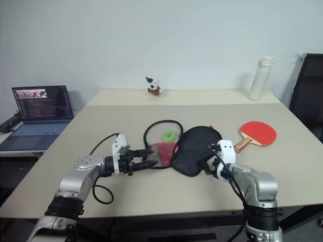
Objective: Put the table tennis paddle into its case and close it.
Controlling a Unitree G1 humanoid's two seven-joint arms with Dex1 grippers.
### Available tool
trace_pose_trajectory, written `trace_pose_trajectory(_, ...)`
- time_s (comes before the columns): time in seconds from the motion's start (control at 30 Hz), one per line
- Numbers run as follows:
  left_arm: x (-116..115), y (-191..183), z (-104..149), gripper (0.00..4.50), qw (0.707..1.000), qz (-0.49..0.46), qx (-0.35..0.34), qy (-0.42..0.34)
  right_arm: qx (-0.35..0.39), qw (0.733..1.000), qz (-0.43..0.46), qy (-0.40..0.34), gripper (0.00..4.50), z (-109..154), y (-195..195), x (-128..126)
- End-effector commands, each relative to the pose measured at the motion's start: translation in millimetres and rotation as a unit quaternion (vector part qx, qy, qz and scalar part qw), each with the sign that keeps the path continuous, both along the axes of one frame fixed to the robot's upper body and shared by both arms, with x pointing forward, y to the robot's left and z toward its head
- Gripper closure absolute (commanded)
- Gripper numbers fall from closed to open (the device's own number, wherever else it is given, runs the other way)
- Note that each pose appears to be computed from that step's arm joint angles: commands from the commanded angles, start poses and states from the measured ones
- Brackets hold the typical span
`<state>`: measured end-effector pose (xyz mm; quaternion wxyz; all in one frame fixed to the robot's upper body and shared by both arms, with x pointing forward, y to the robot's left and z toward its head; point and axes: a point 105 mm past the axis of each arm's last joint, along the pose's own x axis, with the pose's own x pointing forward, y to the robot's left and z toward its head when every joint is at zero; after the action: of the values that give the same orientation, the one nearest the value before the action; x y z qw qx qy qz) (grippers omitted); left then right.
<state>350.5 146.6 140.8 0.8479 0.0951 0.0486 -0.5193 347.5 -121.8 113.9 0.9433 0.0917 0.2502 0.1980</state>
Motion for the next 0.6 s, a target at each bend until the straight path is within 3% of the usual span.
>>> trace_pose_trajectory(0.03,0.2,0.4,17.9,1.69,0.999,0.001,0.003,-0.032,0.002,1.000,-0.010,-0.028,0.06,9.7,3.0,6.1)
trace_pose_trajectory(0.37,-0.6,1.2,18.6,1.69,0.999,0.012,0.004,-0.033,0.028,0.999,0.032,-0.032,0.06,5.5,48.1,14.6)
trace_pose_trajectory(0.57,-0.8,2.4,20.1,1.69,0.999,0.016,0.004,-0.036,0.053,0.998,0.033,-0.032,0.06,12.4,55.4,20.1)
trace_pose_trajectory(0.6,-0.8,2.9,20.3,1.69,0.999,0.017,0.005,-0.036,0.060,0.997,0.031,-0.029,0.22,13.3,54.8,20.6)
